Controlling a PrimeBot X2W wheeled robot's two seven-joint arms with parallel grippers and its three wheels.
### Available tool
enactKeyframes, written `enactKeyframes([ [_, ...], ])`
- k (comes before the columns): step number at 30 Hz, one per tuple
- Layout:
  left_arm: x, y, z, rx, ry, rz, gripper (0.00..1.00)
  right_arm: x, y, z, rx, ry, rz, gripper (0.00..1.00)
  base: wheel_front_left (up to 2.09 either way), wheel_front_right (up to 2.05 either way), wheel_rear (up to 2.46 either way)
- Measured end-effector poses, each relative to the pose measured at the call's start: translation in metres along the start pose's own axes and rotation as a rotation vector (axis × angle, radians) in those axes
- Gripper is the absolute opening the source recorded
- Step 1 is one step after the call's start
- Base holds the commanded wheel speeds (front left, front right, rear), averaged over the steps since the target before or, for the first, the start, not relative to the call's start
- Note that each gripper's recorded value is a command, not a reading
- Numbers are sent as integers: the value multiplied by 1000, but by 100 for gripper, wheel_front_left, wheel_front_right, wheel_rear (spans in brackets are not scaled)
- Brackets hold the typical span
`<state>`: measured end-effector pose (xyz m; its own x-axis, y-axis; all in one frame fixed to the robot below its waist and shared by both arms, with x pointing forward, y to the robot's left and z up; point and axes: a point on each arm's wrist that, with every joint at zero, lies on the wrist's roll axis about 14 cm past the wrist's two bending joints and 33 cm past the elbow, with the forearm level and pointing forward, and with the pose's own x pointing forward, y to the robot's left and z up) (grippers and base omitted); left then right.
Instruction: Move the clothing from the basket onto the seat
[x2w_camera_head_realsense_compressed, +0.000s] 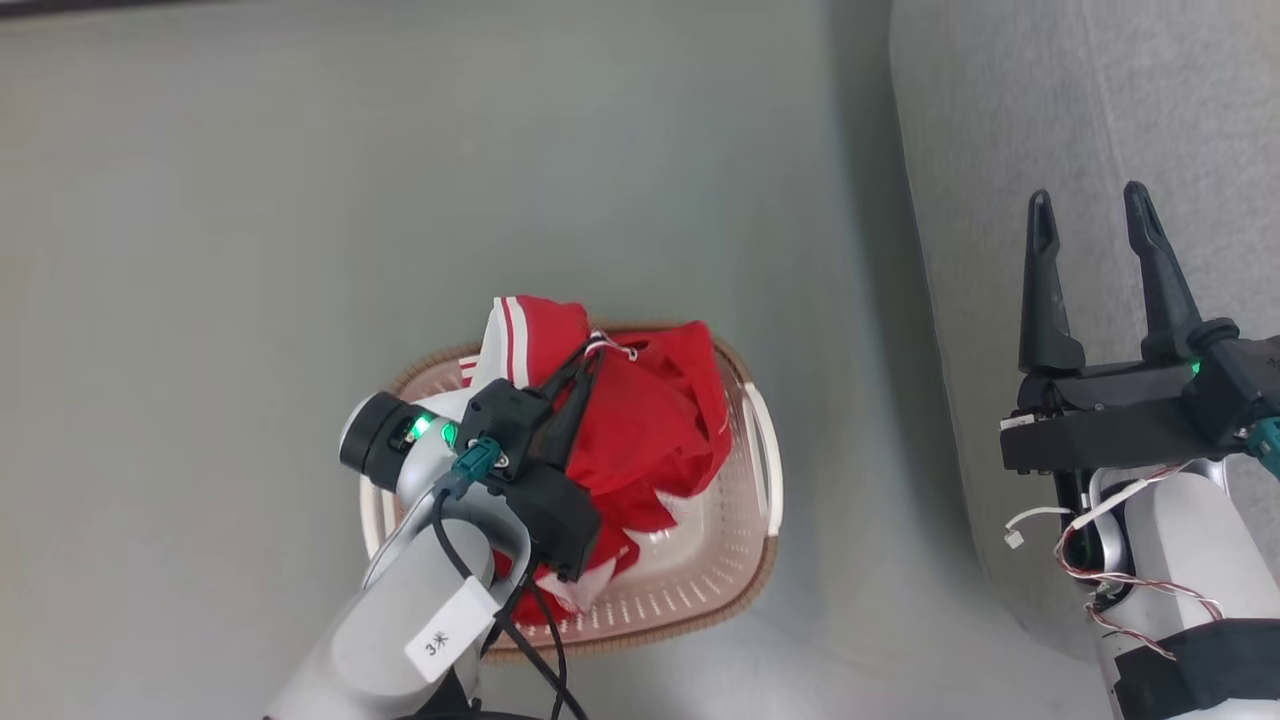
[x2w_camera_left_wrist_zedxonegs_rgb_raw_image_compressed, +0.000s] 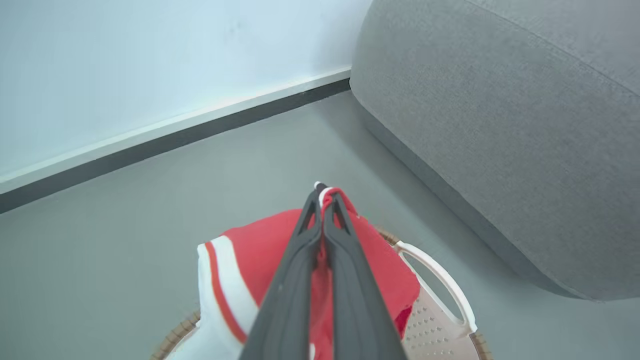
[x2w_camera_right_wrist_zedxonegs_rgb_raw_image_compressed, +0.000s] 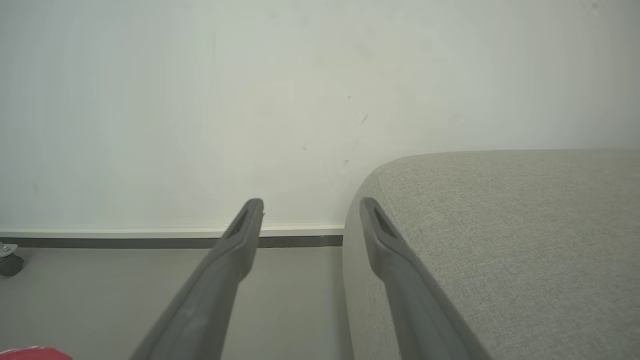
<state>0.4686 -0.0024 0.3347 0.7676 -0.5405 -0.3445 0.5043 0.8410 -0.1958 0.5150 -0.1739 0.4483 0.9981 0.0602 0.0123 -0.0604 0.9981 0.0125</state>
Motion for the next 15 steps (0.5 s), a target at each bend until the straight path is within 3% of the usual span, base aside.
enactKeyframes([
  [6, -12, 6, 54, 13, -130, 19, 0, -7, 5, 20, 19, -30, 8, 100, 0, 0, 0],
  [15, -36, 13, 134, 122, -299, 34, 0, -25, 18, 42, 34, -52, 42, 100, 0, 0, 0],
])
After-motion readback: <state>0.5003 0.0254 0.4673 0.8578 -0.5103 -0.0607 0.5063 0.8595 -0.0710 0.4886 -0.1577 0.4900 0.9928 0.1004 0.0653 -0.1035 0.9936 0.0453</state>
